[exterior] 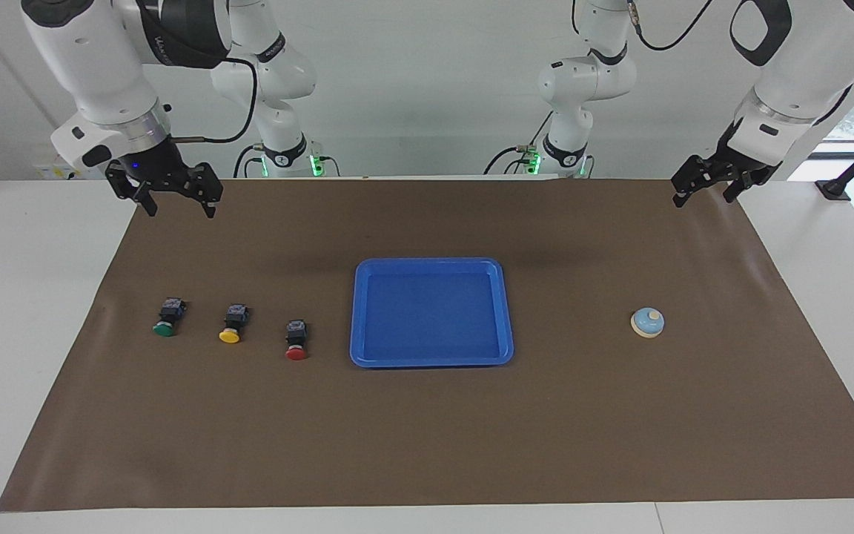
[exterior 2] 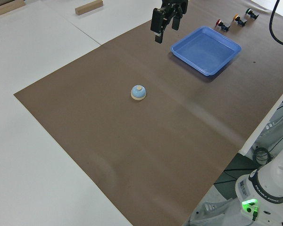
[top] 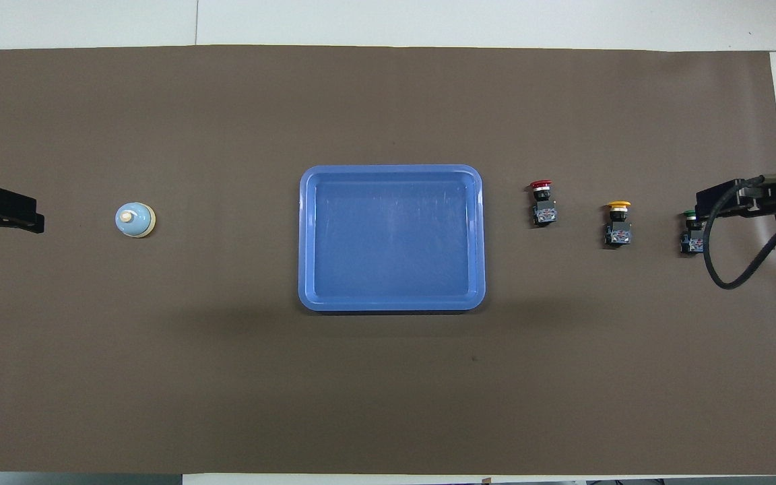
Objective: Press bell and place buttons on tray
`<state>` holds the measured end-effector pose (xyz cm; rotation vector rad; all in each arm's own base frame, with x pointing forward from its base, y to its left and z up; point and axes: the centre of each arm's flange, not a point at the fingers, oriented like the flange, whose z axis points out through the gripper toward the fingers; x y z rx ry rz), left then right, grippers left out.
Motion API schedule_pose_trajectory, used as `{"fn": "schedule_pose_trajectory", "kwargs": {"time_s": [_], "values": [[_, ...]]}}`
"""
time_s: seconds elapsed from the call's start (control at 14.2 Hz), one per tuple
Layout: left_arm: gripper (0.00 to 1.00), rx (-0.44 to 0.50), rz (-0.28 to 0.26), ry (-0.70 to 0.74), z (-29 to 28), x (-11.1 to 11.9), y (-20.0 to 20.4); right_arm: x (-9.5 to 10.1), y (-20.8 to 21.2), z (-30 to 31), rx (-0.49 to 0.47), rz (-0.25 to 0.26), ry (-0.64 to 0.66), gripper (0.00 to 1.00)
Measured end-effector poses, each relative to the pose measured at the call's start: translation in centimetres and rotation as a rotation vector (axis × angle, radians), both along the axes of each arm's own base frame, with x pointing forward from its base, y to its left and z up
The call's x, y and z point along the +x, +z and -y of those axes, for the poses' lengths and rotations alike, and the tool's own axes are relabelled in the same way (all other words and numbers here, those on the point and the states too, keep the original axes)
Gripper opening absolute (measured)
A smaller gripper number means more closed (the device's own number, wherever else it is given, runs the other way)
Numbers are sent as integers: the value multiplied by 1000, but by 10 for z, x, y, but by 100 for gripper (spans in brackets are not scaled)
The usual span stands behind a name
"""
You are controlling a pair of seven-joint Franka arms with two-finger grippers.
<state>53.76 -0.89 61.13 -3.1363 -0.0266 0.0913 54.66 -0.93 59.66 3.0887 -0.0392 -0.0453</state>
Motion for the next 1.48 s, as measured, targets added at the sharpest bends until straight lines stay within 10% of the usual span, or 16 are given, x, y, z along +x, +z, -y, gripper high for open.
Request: {"fn": "schedule_pose_trajectory", "kwargs": {"time_s": [1.48], "values": [[100, 2, -20, -30, 16, -6, 0, 0, 0, 0, 0, 0, 0, 100]]}}
